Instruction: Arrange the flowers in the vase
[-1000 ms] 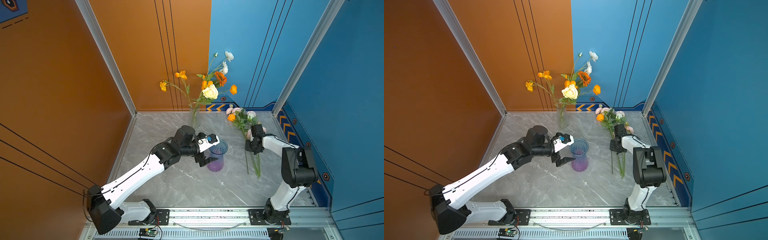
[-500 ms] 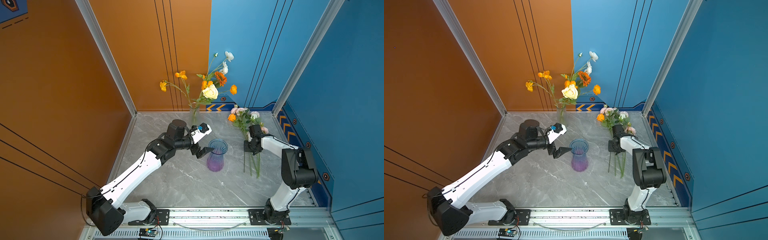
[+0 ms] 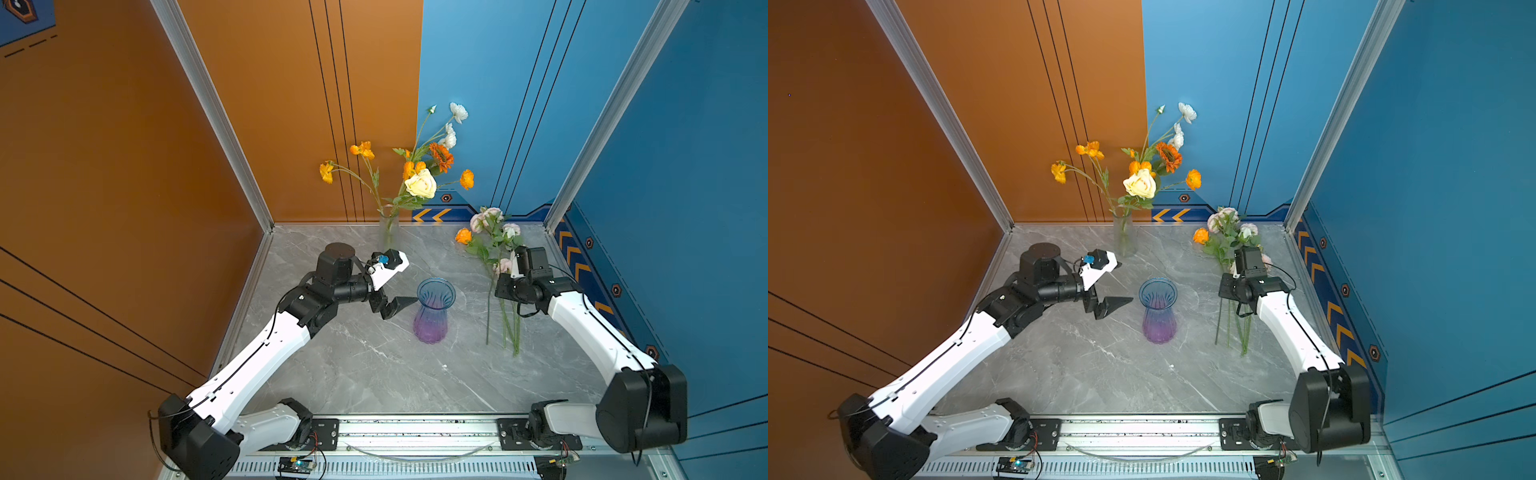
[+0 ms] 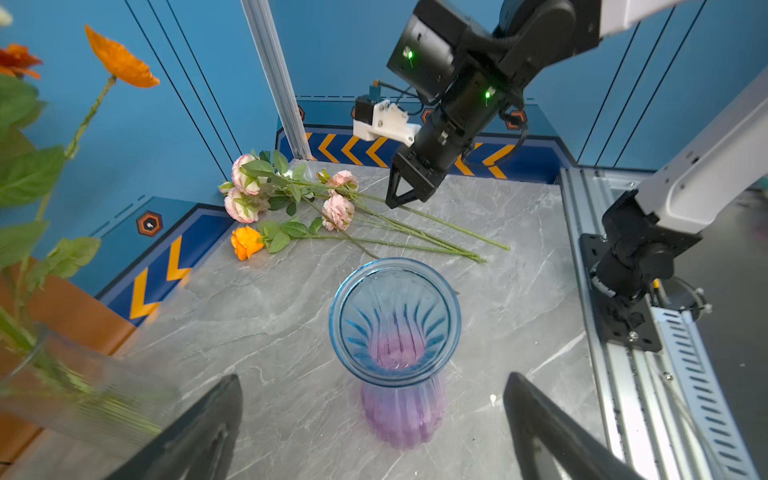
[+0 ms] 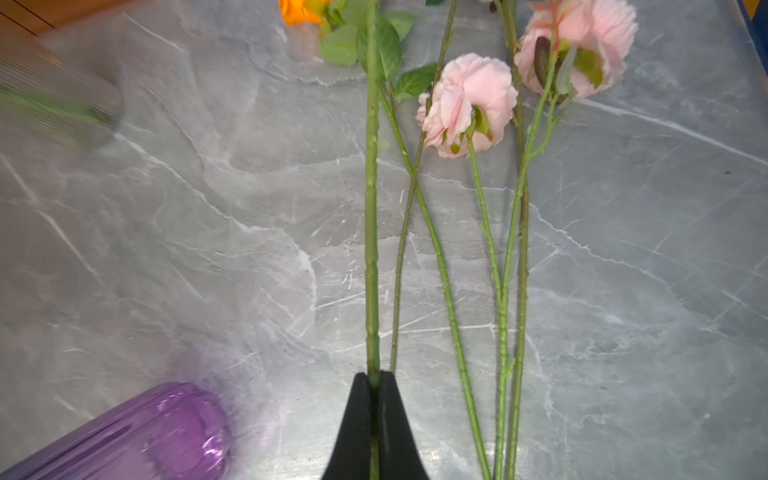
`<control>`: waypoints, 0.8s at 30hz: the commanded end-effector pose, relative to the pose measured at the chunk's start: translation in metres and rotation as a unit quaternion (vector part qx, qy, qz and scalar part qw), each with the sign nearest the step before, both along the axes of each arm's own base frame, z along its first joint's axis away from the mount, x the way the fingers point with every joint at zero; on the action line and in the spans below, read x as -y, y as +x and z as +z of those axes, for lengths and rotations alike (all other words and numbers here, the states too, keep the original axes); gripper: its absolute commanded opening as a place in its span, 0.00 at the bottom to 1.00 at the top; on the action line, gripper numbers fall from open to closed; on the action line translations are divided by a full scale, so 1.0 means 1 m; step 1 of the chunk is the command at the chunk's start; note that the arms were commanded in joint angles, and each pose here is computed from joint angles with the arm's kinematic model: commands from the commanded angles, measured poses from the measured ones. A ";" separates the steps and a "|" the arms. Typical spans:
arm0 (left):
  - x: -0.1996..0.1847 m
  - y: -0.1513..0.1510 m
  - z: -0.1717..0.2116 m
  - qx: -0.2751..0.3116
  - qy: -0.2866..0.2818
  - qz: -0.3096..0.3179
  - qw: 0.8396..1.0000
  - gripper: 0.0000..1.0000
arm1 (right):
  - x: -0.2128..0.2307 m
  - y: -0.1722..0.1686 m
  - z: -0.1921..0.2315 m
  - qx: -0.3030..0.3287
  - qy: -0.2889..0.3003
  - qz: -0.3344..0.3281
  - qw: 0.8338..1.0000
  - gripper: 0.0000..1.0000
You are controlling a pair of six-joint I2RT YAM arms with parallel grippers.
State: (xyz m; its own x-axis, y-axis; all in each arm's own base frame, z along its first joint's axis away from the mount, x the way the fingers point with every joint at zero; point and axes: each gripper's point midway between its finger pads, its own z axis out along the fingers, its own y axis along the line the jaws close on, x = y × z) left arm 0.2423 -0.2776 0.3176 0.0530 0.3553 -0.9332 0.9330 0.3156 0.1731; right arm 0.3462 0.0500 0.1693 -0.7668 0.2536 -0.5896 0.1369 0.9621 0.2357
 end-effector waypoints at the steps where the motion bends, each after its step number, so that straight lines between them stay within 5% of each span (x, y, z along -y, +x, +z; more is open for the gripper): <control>1: -0.003 -0.024 -0.019 0.061 0.060 -0.008 0.996 0.98 | -0.011 -0.022 0.027 0.026 0.066 -0.023 0.997 0.00; 9: -0.018 -0.028 -0.008 0.090 0.023 0.006 0.996 0.98 | -0.020 -0.043 0.097 0.137 0.130 -0.027 0.982 0.00; 17: -0.039 -0.032 0.010 0.112 0.000 0.008 0.994 0.98 | -0.040 -0.086 0.168 0.282 0.114 0.018 0.952 0.00; 24: -0.030 -0.019 -0.015 0.050 0.001 -0.017 0.999 0.98 | -0.042 -0.119 0.229 0.374 0.099 0.067 0.920 0.00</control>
State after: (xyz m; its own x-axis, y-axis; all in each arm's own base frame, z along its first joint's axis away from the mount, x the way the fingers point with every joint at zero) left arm 0.2243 -0.2364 0.3231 0.2079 0.3569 -0.9107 0.8752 0.3479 0.3361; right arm 0.2324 0.1012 0.3599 -0.3251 0.3581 -0.8752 -0.2284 0.8684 0.4402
